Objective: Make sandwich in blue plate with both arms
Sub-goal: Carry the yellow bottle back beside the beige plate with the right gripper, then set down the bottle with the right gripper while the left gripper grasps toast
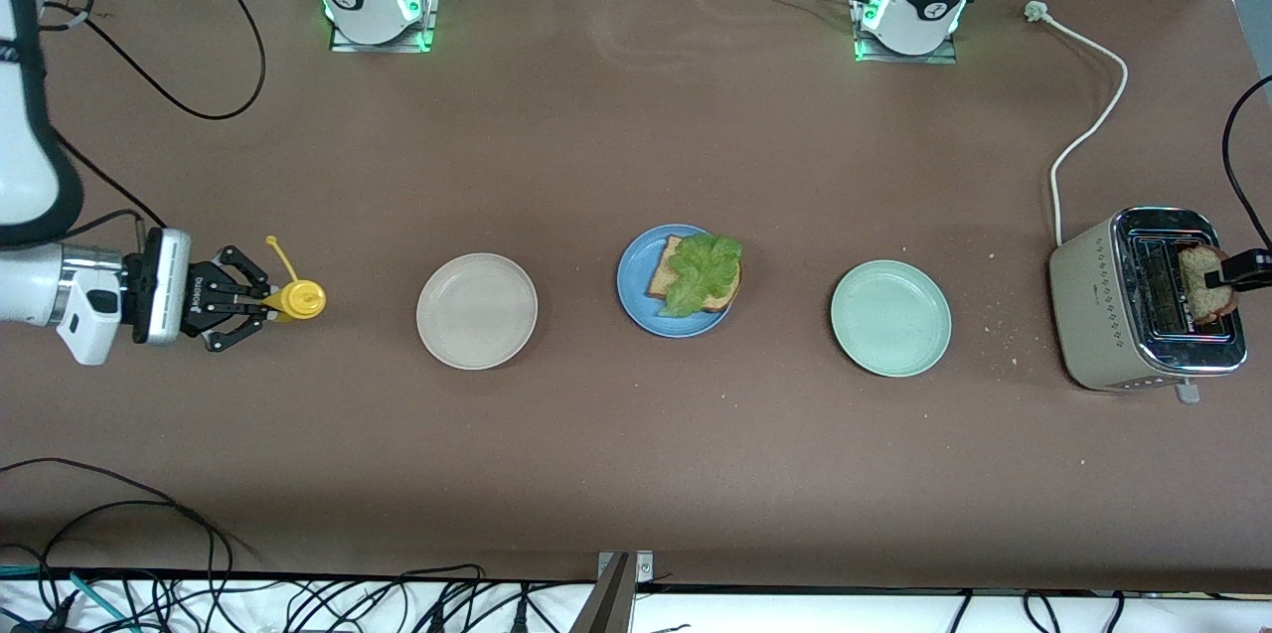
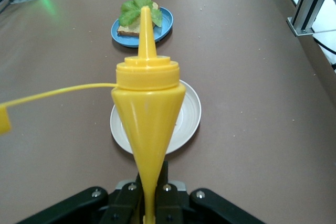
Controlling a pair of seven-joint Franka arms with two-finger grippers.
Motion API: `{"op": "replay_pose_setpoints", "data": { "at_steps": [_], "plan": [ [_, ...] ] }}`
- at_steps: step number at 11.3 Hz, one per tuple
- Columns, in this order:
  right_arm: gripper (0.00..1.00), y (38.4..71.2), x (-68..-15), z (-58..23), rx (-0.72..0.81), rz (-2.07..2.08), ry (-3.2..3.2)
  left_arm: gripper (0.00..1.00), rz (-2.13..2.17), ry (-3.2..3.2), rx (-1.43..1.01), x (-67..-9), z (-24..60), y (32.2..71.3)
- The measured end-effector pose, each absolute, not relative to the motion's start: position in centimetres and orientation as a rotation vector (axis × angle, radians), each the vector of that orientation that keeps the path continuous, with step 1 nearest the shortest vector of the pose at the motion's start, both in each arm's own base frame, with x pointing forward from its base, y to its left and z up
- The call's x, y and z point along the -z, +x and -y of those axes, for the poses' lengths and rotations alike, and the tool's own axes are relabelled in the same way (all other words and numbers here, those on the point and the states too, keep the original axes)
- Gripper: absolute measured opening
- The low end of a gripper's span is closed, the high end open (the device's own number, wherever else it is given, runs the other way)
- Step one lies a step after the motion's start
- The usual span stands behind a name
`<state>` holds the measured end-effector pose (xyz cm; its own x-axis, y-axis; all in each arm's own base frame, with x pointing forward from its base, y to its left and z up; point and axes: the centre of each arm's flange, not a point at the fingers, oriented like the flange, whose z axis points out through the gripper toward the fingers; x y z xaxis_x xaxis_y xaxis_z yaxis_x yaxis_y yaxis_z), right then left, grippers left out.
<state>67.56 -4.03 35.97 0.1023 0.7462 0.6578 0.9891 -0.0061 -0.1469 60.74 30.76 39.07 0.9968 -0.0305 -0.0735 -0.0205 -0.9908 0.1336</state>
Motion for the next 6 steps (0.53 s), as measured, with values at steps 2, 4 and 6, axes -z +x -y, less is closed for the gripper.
{"op": "replay_pose_setpoints", "data": {
  "at_steps": [2,4,6],
  "plan": [
    [0.07,66.7,-30.8,7.8,0.645,1.629,-1.687,0.56,0.036,3.006,0.114,-39.1,-30.8,60.8],
    [0.07,65.7,-26.0,9.6,0.725,1.595,-1.572,0.58,0.033,3.006,0.114,-39.0,-30.8,60.7],
    [0.07,64.6,-21.1,10.3,0.811,1.572,-1.462,0.58,0.029,3.006,0.115,-39.0,-30.9,60.7]
  ]
}}
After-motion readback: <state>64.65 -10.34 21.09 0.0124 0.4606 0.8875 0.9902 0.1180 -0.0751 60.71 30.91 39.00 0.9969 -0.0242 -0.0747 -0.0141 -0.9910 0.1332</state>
